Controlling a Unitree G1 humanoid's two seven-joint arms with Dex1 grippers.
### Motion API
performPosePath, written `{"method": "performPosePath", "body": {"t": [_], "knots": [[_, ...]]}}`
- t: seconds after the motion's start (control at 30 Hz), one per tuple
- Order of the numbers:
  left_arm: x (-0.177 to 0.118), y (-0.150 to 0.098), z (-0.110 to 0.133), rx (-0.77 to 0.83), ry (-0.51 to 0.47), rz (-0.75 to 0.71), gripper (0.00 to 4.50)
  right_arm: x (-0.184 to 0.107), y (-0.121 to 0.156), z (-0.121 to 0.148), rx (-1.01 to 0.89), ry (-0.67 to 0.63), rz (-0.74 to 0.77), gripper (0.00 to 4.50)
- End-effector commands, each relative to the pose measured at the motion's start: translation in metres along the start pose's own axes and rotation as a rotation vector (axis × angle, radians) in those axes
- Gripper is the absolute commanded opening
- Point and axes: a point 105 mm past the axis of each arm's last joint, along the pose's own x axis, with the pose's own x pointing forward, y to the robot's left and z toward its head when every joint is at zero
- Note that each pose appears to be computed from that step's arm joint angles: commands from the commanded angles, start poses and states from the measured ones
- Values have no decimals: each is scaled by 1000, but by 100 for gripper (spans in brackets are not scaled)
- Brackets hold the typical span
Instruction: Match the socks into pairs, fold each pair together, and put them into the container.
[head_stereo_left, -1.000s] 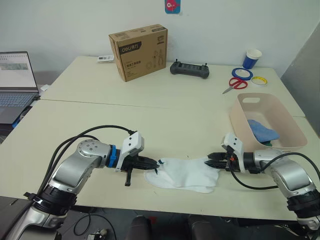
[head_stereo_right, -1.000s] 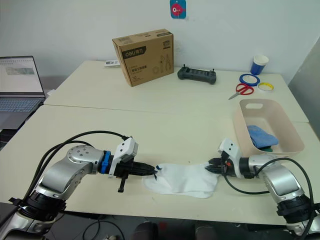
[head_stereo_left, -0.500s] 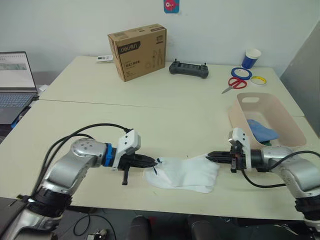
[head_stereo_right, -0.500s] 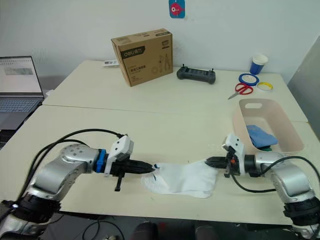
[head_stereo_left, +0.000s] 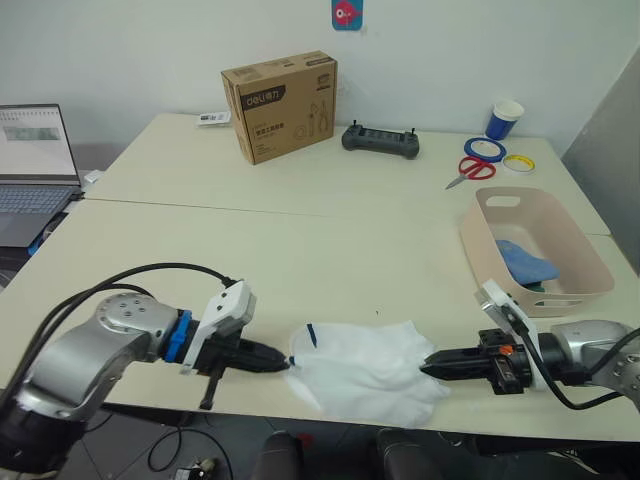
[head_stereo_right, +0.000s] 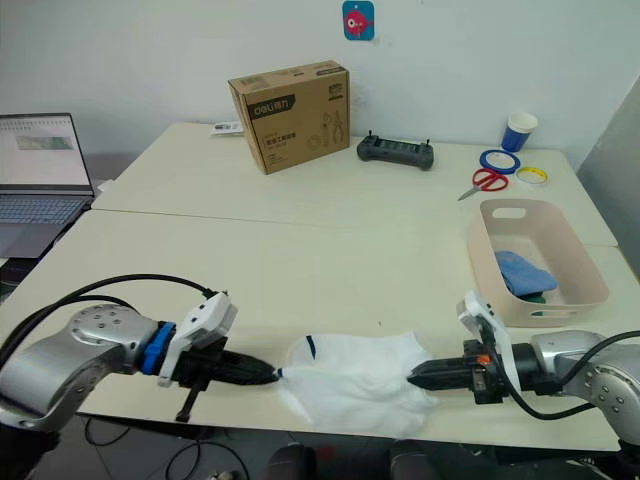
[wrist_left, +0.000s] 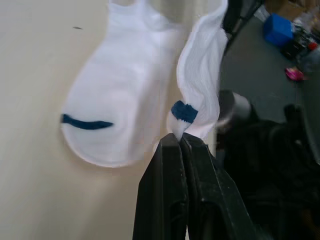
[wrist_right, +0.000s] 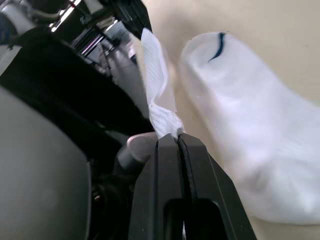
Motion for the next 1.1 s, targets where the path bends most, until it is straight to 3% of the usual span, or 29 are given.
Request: {"method": "performPosePath", "body": {"t": [0.03, 0.33, 0.6, 1.1], "knots": [[1, 11, 5, 30, -5, 42, 0, -1, -14, 12, -52, -39, -76, 3], [11, 35, 3, 32, 49, 107, 0, 9, -42, 2, -102, 17, -173, 3], [12, 29, 0, 29, 77, 79, 0, 17, -58, 1, -127, -2, -236, 3], [8, 30, -4, 14, 92, 99, 0, 28, -61, 9, -155, -11, -248, 3]]}}
